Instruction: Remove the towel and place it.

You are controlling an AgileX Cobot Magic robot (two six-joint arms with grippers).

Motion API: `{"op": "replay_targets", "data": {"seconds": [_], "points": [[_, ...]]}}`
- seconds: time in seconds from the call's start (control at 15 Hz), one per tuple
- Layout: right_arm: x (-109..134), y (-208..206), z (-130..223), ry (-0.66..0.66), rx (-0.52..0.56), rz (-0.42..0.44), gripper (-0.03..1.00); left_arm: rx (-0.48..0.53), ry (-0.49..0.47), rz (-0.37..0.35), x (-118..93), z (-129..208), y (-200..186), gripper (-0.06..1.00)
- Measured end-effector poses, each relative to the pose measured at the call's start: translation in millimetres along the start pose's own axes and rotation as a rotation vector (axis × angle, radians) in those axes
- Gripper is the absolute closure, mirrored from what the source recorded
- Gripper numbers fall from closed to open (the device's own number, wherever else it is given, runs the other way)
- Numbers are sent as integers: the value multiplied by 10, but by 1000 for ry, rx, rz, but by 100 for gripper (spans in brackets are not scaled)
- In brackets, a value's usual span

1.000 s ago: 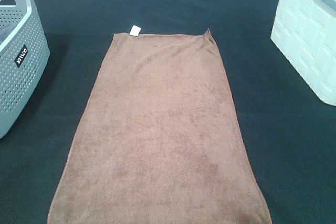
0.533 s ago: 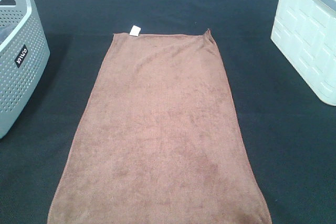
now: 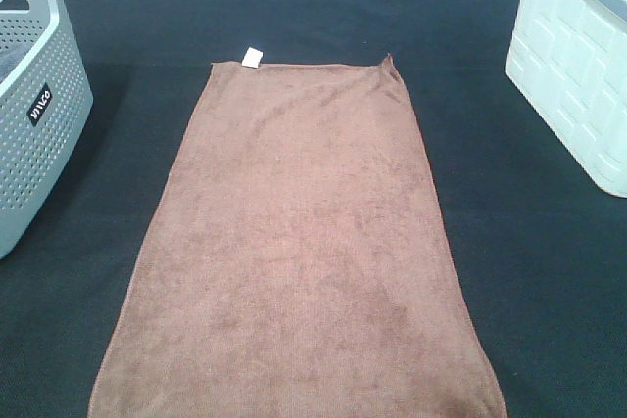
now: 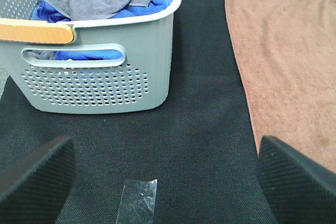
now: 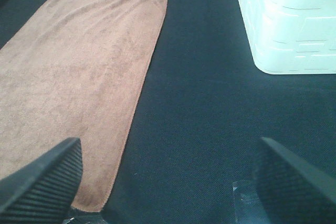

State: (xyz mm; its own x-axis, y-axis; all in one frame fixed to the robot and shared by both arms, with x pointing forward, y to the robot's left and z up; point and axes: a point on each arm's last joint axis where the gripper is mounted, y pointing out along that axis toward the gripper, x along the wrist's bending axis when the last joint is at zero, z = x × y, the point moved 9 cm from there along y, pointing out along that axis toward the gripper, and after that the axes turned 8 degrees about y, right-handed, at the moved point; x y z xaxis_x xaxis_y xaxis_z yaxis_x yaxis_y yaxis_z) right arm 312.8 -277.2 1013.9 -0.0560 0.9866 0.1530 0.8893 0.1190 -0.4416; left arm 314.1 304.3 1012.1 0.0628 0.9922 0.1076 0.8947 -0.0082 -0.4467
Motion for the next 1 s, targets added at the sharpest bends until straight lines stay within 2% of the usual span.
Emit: {"op": "replay_targets", "data": {"seconds": [0.27, 1.0], "points": [[-107, -2, -6, -35, -3, 59, 14, 0, -9, -3, 5, 0, 0, 6], [-112, -3, -7, -37, -3, 62, 14, 0, -14, 3, -5, 0, 0, 6]]}}
